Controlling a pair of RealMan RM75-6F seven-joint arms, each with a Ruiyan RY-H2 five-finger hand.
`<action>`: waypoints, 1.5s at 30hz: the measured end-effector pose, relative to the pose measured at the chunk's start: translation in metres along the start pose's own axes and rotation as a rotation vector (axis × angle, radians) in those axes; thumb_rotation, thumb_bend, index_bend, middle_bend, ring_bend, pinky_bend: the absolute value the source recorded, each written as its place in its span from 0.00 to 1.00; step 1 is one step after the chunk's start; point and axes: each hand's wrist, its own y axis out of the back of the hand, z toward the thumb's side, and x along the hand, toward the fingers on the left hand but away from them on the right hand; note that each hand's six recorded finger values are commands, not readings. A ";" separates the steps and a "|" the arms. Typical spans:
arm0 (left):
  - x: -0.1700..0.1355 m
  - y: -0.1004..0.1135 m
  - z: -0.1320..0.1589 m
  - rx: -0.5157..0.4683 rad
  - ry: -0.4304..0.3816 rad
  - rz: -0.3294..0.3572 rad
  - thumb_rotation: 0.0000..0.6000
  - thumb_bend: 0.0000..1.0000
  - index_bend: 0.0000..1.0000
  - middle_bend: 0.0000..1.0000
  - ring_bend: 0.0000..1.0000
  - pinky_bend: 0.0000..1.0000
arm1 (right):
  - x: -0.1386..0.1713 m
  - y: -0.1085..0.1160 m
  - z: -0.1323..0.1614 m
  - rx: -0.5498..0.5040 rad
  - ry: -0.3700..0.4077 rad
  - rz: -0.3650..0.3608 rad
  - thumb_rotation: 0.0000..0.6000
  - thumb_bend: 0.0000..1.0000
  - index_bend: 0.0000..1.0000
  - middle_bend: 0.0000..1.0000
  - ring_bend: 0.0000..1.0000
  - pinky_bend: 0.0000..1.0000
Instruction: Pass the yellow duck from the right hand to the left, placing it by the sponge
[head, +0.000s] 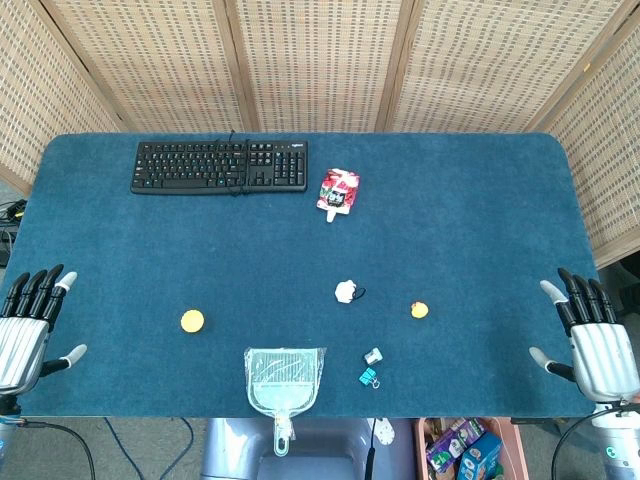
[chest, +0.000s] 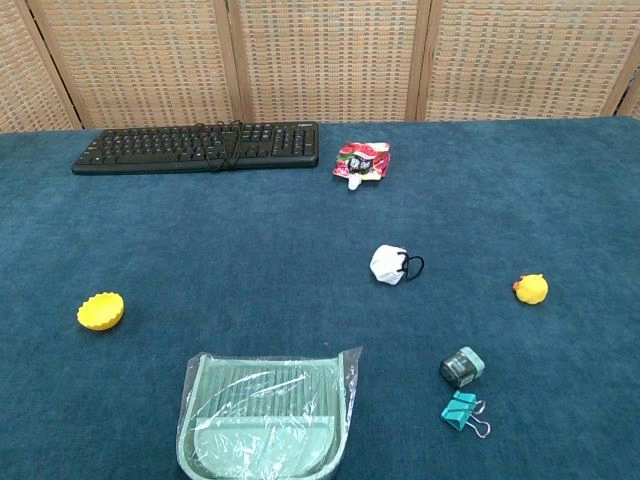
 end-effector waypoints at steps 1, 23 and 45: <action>0.000 0.000 0.000 -0.001 0.000 0.000 1.00 0.00 0.00 0.00 0.00 0.00 | 0.000 0.000 0.000 0.000 -0.001 0.001 1.00 0.00 0.00 0.00 0.00 0.00; 0.014 -0.006 0.008 0.004 -0.043 0.030 1.00 0.00 0.00 0.00 0.00 0.00 | -0.063 -0.075 0.045 0.039 0.203 0.260 1.00 0.15 0.18 0.00 0.00 0.00; 0.034 -0.016 0.004 0.026 0.017 -0.021 1.00 0.00 0.00 0.00 0.00 0.00 | -0.117 -0.164 0.114 0.003 0.310 0.457 1.00 0.28 0.34 0.00 0.00 0.00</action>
